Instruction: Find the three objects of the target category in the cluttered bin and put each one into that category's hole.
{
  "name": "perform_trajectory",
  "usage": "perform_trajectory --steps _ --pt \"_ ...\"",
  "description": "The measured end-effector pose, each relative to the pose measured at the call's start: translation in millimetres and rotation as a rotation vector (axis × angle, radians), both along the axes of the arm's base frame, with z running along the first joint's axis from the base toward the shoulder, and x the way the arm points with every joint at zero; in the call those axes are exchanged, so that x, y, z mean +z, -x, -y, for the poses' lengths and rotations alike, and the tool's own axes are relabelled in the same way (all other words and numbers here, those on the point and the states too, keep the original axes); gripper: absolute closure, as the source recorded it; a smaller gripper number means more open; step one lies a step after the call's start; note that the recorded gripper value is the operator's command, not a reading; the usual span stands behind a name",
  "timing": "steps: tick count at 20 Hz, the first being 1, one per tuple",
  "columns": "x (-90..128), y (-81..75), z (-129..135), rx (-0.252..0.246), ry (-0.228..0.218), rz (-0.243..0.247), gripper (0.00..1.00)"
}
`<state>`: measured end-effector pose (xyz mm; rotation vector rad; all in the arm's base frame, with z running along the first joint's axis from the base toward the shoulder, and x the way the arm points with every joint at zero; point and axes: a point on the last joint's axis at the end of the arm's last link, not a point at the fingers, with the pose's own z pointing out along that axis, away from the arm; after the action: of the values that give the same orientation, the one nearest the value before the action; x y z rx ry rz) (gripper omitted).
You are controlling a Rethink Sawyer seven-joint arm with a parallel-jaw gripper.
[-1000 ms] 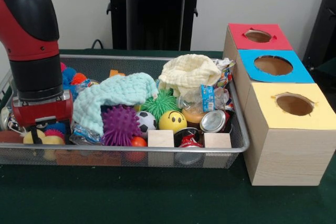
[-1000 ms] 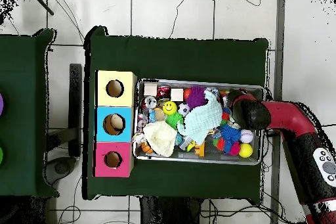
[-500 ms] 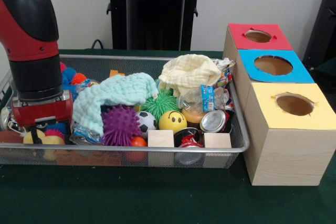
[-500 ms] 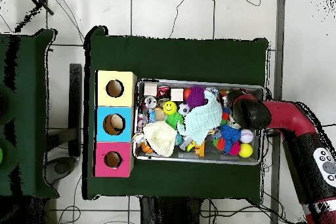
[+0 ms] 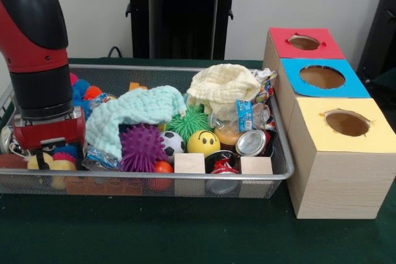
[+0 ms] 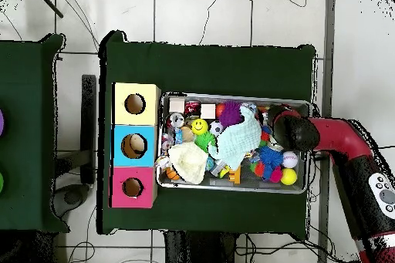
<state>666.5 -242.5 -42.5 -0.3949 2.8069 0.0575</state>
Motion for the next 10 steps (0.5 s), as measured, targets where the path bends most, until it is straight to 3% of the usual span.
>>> perform_trajectory --steps 10 --pt "0.1 -0.6 0.5 -0.004 -0.003 -0.007 0.0"
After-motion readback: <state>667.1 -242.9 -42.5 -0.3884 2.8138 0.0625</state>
